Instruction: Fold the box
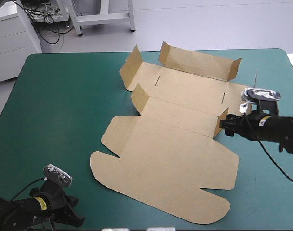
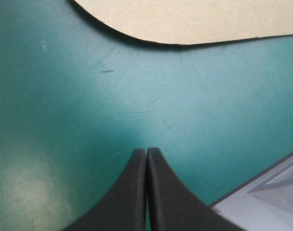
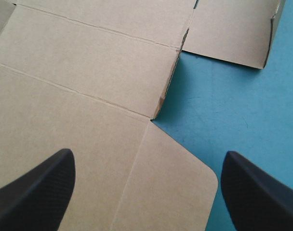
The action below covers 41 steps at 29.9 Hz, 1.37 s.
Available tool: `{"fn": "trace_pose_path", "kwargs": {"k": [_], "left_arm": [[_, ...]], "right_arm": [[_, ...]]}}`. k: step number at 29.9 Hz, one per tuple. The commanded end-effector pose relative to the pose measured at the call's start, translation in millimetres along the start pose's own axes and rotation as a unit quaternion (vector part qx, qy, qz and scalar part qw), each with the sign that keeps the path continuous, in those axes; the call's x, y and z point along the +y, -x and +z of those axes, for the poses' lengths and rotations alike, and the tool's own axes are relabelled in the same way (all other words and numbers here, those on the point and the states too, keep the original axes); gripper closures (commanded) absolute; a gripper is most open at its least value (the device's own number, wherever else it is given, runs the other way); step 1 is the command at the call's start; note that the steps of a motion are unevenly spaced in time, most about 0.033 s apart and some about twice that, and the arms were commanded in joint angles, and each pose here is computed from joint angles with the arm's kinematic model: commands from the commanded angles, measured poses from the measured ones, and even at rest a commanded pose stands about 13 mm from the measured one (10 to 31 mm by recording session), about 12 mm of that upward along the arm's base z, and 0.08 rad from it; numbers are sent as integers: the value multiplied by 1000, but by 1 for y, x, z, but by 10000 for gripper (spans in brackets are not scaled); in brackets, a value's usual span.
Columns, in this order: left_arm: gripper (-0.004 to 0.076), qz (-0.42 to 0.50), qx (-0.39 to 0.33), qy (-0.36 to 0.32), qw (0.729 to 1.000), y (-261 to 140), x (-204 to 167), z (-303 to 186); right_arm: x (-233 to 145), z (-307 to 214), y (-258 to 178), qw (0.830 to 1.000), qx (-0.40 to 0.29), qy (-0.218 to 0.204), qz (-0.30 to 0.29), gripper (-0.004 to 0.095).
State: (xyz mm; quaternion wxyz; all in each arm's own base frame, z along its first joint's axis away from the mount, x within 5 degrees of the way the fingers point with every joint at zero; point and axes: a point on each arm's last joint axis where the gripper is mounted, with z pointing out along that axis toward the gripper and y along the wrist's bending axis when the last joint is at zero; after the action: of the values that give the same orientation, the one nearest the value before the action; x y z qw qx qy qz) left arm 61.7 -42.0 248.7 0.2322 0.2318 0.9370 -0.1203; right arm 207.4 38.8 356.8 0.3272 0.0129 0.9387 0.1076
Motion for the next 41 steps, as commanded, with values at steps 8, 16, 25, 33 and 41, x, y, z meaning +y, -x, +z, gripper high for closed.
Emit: {"fn": "trace_pose_path", "kwargs": {"k": [8,16,25,33,41], "left_arm": [[756,-4,-24,-7,1000,8,-2,-4],[756,-3,-24,-6,1000,8,-2,-4],[756,-3,-24,-6,1000,8,-2,-4],[756,-3,-24,-6,1000,8,-2,-4],[756,-3,-24,-6,1000,8,-2,-4]], "right_arm": [[-1,76,43,998,28,-15,57,140],[-1,118,63,996,38,-18,73,147],[-5,148,63,992,80,-31,98,197],[-11,161,60,989,88,-57,101,675],[-16,159,61,991,90,-82,52,931]]}}
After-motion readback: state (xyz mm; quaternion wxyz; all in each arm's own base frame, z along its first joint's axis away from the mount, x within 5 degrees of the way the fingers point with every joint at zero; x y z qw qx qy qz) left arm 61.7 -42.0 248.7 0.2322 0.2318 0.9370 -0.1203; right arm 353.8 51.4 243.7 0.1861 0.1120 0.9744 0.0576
